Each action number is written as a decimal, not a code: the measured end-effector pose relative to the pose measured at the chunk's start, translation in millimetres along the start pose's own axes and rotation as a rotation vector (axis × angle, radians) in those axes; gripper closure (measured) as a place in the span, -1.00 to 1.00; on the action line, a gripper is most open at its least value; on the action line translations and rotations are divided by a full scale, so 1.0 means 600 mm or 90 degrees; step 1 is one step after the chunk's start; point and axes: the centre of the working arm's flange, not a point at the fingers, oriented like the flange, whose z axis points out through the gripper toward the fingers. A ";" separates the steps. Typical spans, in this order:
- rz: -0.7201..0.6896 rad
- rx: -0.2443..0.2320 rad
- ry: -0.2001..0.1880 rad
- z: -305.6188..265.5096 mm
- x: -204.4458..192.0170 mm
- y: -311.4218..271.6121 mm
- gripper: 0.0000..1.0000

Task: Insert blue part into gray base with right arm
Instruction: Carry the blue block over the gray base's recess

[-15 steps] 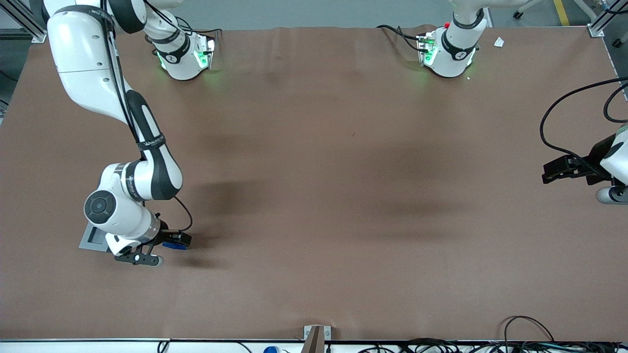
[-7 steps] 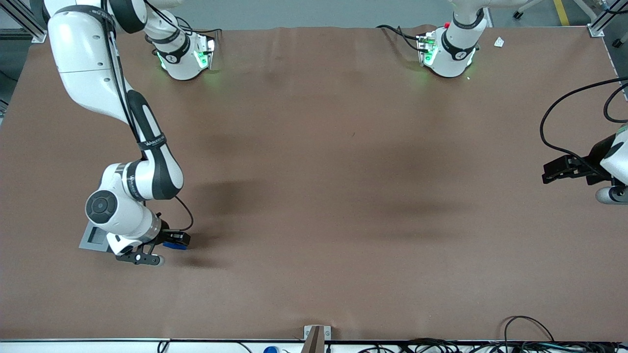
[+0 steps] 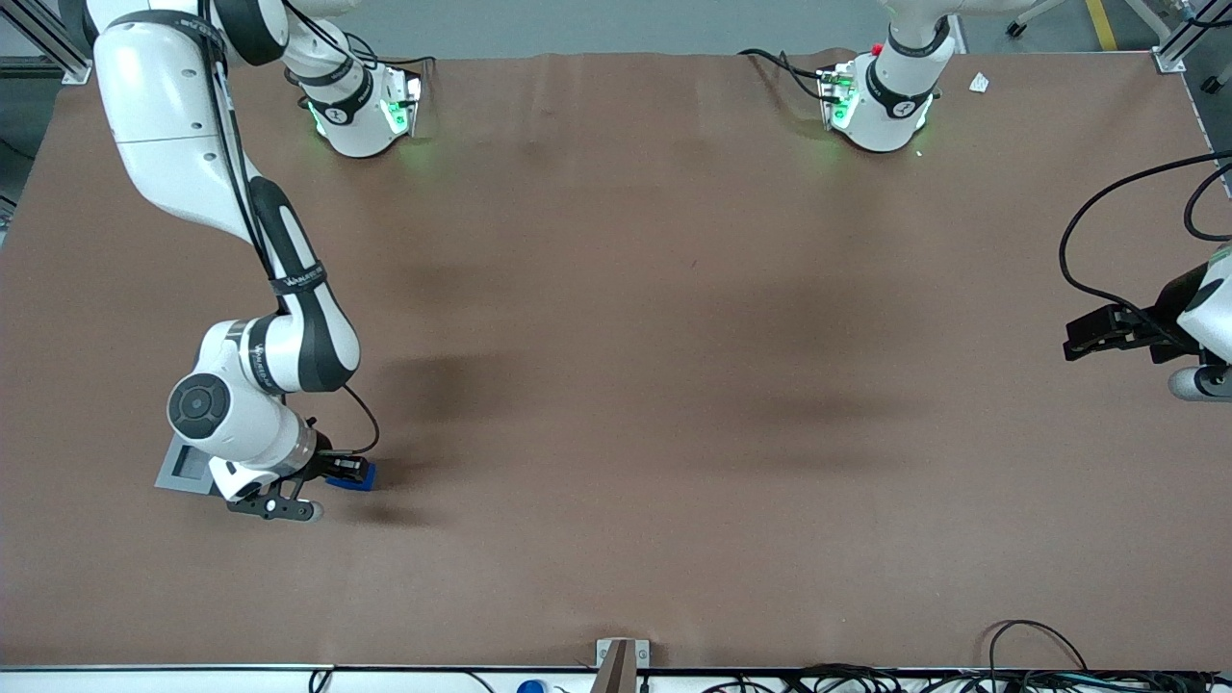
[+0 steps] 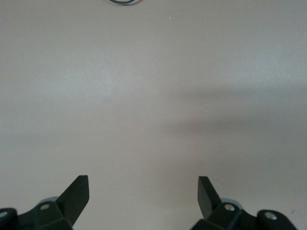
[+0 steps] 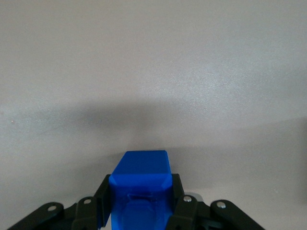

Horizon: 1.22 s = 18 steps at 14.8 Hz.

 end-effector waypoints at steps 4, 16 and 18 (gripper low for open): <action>0.000 0.000 0.000 0.000 0.000 0.001 -0.01; 0.009 -0.006 -0.029 -0.109 0.025 0.019 -0.01; 0.013 -0.005 -0.023 -0.166 0.032 0.029 -0.01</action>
